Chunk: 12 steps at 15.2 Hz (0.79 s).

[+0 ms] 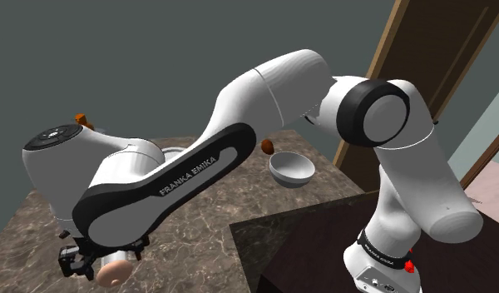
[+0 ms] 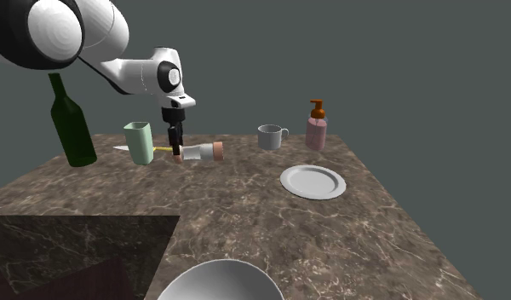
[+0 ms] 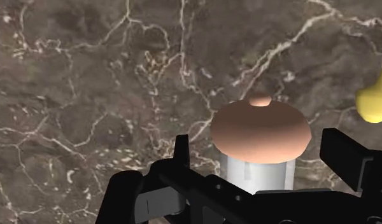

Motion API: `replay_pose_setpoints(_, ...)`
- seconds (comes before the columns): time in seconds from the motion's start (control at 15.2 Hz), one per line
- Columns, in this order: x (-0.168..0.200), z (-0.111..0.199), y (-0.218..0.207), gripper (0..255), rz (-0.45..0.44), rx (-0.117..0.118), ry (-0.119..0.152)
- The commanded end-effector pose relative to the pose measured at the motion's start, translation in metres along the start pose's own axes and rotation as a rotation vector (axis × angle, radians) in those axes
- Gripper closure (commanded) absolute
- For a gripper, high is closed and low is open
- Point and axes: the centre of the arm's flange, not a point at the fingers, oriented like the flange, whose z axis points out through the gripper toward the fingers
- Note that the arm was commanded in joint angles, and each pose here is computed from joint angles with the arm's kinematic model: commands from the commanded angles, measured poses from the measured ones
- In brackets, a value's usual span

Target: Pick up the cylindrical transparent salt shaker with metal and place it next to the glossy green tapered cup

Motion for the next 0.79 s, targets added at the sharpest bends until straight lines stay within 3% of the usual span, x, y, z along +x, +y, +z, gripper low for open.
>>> replay_pose_setpoints(0.0, -0.001, -0.001, 0.002, 0, 0.000, 0.000, -0.001)
replay_pose_setpoints(0.26, -0.001, -0.051, 0.002, 0, 0.000, 0.000, -0.001)
replay_pose_setpoints(0.73, -0.001, -0.051, 0.002, 0, 0.000, 0.000, -0.001)
